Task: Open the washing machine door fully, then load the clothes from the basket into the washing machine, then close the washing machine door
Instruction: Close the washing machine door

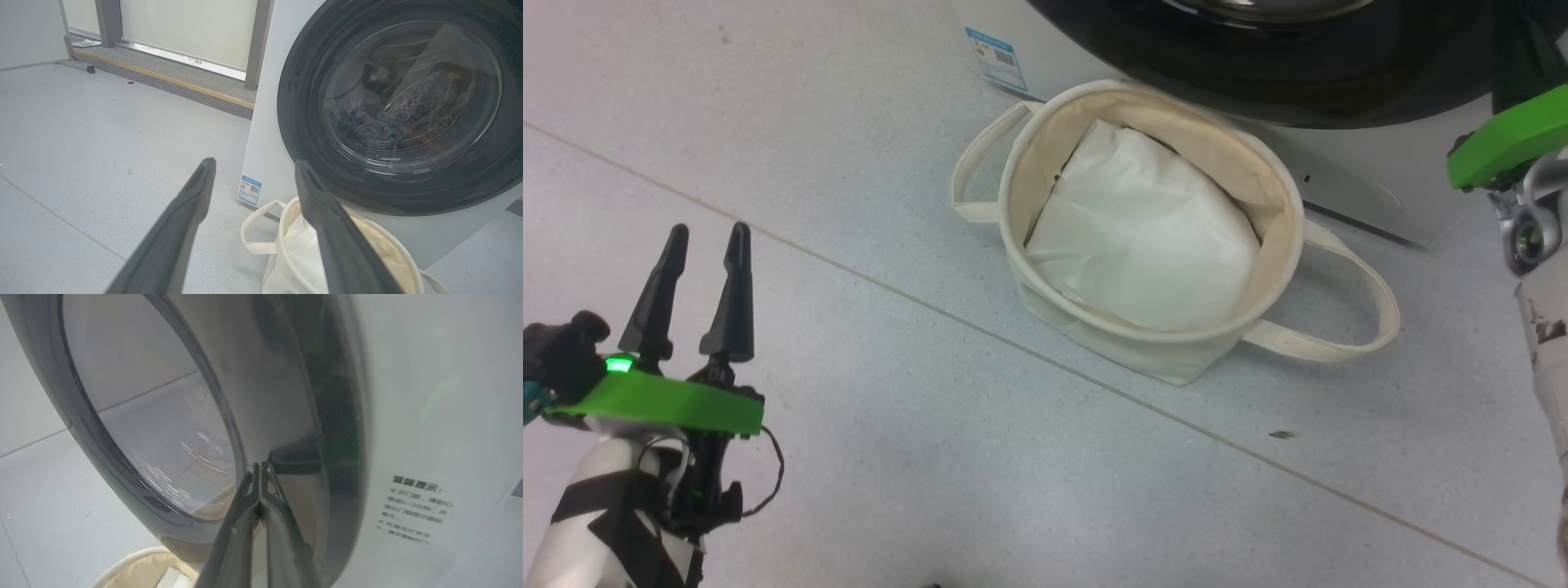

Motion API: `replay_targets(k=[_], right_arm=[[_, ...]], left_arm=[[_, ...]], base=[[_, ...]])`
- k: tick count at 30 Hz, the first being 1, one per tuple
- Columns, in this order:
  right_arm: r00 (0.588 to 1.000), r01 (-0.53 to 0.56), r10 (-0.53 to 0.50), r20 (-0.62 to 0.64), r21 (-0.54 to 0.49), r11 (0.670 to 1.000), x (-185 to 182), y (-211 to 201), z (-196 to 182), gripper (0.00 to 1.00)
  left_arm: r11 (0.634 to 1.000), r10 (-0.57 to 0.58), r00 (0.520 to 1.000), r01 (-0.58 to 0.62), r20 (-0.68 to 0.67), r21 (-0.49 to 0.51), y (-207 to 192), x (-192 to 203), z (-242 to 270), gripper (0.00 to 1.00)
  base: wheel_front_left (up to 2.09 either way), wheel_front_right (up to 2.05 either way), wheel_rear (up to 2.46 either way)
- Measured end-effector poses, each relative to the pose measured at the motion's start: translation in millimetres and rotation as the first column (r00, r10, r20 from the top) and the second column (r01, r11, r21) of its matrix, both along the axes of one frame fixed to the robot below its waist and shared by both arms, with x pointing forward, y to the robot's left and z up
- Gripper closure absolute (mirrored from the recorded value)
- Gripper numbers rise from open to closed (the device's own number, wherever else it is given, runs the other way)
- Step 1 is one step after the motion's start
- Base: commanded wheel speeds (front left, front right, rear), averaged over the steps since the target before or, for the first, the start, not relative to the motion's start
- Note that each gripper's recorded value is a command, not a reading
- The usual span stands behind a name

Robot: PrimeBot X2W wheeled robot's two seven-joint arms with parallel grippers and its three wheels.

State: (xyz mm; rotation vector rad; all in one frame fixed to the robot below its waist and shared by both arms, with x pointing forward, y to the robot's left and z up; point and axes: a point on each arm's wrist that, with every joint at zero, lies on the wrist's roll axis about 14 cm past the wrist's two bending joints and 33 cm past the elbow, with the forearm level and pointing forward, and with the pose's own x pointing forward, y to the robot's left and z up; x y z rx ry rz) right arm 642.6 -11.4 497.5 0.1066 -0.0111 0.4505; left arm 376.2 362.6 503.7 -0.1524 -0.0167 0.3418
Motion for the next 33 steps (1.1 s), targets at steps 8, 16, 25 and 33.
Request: replay_targets(k=[8, 16, 25, 33], right_arm=[[0.999, 0.006, -0.007, 0.037, 0.037, 0.999, -0.5, 5.7, 20.8, 0.15], [1.000, -0.002, 0.004, -0.029, 0.062, 0.998, -74.2, -2.0, -1.3, 0.00], [0.997, 0.082, -0.082, -0.005, 0.065, 0.995, -142.9, -57.7, 10.3, 0.00], [0.983, 0.182, -0.185, 0.021, 0.102, 0.978, -208.0, -109.3, 23.1, 0.00]], left_arm=[[1.000, 0.006, 0.999, -0.006, 0.033, 0.004, 2.1, -0.4, 11.2, 0.00], [0.999, -0.041, 0.996, 0.043, 0.078, -0.023, -12.2, 5.9, 19.2, 0.00], [0.982, -0.172, 0.979, 0.179, 0.110, -0.063, -52.6, 20.1, 20.9, 0.00], [0.948, -0.274, 0.954, 0.289, 0.117, -0.134, -89.4, 15.3, 13.0, 0.00]], base=[[0.00, 0.00, 0.00], [0.00, 0.00, 0.00], [0.00, 0.00, 0.00], [0.00, 0.00, 0.00]])
